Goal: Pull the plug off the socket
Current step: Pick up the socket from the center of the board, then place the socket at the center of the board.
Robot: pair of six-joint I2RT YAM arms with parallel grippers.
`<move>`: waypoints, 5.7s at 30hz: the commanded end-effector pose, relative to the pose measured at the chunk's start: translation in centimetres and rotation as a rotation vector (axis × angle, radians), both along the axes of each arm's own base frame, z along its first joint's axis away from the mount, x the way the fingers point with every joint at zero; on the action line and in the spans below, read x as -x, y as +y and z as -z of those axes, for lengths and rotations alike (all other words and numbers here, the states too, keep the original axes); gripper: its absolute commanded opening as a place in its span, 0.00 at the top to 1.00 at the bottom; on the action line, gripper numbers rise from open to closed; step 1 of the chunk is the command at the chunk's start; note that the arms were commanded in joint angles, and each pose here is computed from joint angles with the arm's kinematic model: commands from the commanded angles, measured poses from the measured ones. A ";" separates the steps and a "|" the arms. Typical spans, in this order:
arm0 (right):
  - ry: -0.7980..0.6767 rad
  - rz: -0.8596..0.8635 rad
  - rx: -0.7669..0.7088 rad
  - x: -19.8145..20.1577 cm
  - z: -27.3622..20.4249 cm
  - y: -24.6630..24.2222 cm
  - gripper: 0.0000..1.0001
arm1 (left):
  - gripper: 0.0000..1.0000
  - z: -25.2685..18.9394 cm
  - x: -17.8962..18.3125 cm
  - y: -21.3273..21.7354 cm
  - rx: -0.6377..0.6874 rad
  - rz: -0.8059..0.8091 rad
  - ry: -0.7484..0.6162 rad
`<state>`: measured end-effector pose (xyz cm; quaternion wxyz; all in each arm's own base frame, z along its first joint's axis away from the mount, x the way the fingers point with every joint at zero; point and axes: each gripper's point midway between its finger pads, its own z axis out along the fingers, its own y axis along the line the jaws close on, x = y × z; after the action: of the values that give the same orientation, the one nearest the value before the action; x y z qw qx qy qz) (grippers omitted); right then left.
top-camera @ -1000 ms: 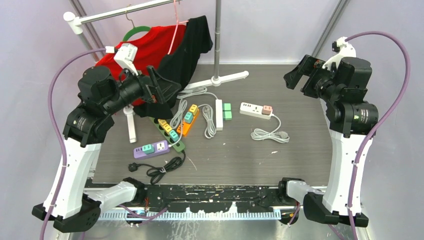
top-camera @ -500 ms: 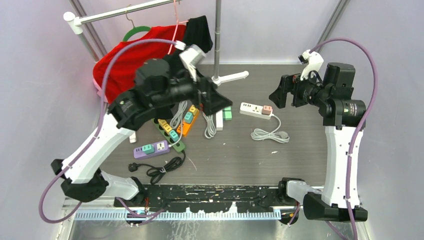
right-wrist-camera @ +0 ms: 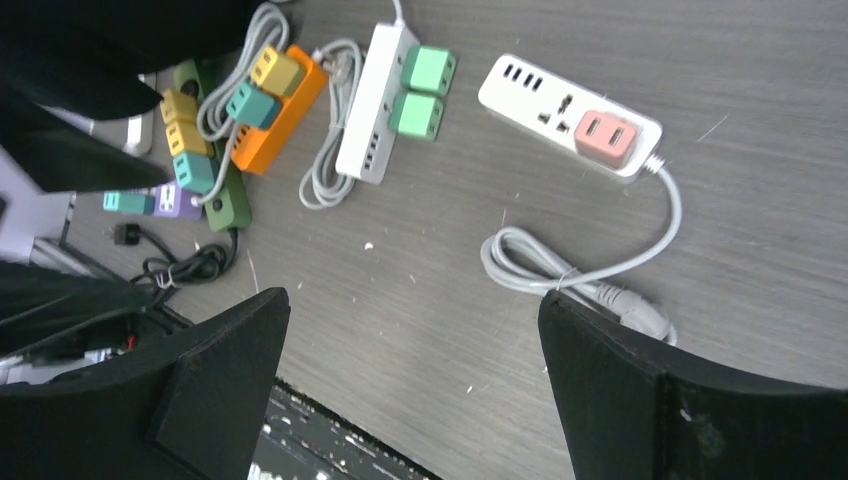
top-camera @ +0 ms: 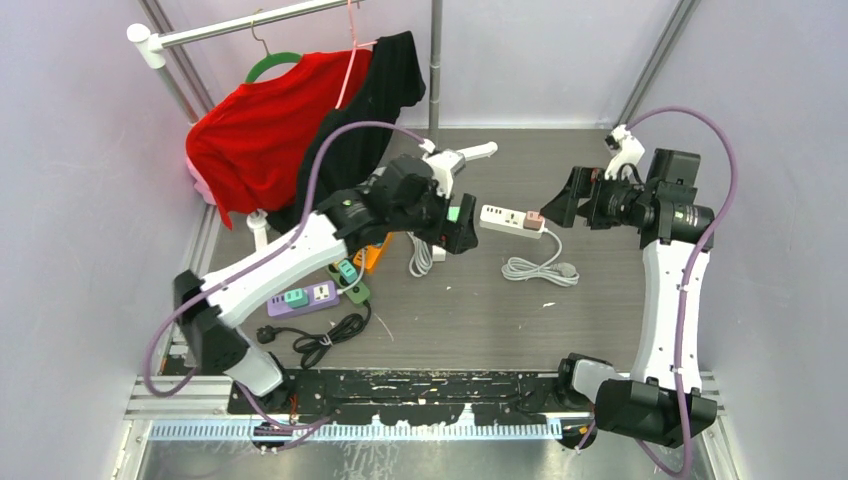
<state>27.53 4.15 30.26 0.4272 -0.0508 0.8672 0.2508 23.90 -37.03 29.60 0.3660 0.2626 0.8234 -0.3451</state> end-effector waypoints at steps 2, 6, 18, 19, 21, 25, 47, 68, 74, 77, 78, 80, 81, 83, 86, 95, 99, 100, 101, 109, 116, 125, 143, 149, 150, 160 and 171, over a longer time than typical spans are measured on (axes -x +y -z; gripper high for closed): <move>-0.016 -0.113 0.045 1.7 2.1 0.7 0.00 | 0.10 5.3 -3.5 0.8 -0.178 -0.211 0.077; 0.023 -0.128 0.051 2.1 4.3 0.7 0.00 | 0.09 10.5 -5.8 1.6 -0.323 -0.253 0.118; 0.091 -0.162 0.012 2.5 6.4 1.1 0.00 | 0.21 16.2 -12.7 1.1 -0.309 -0.243 0.295; 0.093 -0.165 0.003 2.6 6.6 1.3 0.00 | 0.21 16.3 -12.8 1.0 -0.308 -0.247 0.298; 0.091 -0.165 -0.010 2.7 6.8 1.5 0.00 | 0.20 16.6 -13.1 0.9 -0.311 -0.261 0.300; 0.102 -0.163 -0.042 2.8 7.6 1.8 0.00 | 0.19 17.7 -13.8 1.2 -0.339 -0.311 0.322; 0.104 -0.132 -0.110 2.2 8.6 2.3 0.00 | 0.40 23.2 -11.4 2.0 -0.485 -0.365 0.473; 0.119 -0.154 -0.171 1.9 8.3 3.0 0.00 | 0.78 23.5 -11.1 0.9 -0.478 -0.331 0.461; 0.065 -0.263 -0.155 2.8 7.4 3.8 0.00 | 1.00 20.9 -10.7 1.1 -0.445 -0.269 0.408; 0.010 -0.365 -0.164 4.0 6.7 4.8 0.00 | 1.00 19.0 -10.2 0.4 -0.371 -0.209 0.377; -0.018 -0.404 -0.155 4.4 6.5 5.0 0.00 | 1.00 18.4 -9.9 0.1 -0.338 -0.190 0.367; -0.072 -0.460 -0.134 4.9 6.2 5.3 0.00 | 1.00 16.9 -9.4 -1.0 -0.243 -0.139 0.346; -0.099 -0.480 -0.122 5.0 6.0 5.4 0.00 | 1.00 16.2 -9.0 -1.4 -0.203 -0.119 0.341; -0.151 -0.519 -0.110 5.3 5.7 5.7 0.00 | 1.00 15.3 -8.0 -1.9 -0.126 -0.077 0.338; -0.212 -0.557 -0.106 5.5 5.2 6.1 0.00 | 1.00 13.9 -6.5 -2.2 -0.036 -0.040 0.358; -0.004 -0.098 -0.376 -0.9 3.8 6.1 0.01 | 1.00 10.6 -4.4 -2.9 0.216 -0.057 0.438; 0.176 0.114 -0.537 -1.7 6.4 6.3 0.02 | 1.00 11.4 -3.8 -3.4 0.263 -0.053 0.505; 0.227 0.168 -0.559 -1.6 7.5 6.2 0.03 | 1.00 11.6 -3.7 -3.4 0.272 -0.058 0.512; 0.262 0.203 -0.565 -1.5 8.4 6.0 0.03 | 1.00 11.8 -3.7 -3.3 0.282 -0.069 0.518; 0.410 0.344 -0.611 -1.5 14.4 6.7 0.13 | 1.00 12.7 -3.5 -3.7 0.351 -0.091 0.575; 0.392 0.337 -0.566 -2.9 15.2 7.7 0.22 | 1.00 13.8 -2.6 -4.7 0.328 -0.088 0.585; 0.400 0.326 -0.529 -5.0 16.1 9.3 0.36 | 1.00 14.4 -1.7 -5.5 0.258 -0.069 0.558; 0.431 0.226 -0.422 -3.6 18.4 11.7 0.77 | 0.80 14.1 -1.1 -5.1 0.247 -0.060 0.539; 0.349 0.107 -0.392 -3.3 17.4 12.3 0.86 | 0.40 13.4 -0.9 -4.6 0.273 -0.055 0.556; 0.329 0.078 -0.377 -3.3 17.3 12.3 0.87 | 0.36 13.5 -1.0 -4.3 0.277 -0.061 0.566; 0.199 -0.325 -0.173 0.2 17.6 13.3 0.88 | 0.16 12.4 -3.1 0.3 0.382 -0.148 0.524; 0.002 -0.994 0.423 5.8 18.5 11.0 0.87 | 0.21 9.4 -2.5 3.3 0.421 -0.072 0.186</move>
<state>24.11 16.51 10.89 0.2493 -0.3291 0.8585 0.3040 26.32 -34.26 16.64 0.2454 0.0560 0.8322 -0.4941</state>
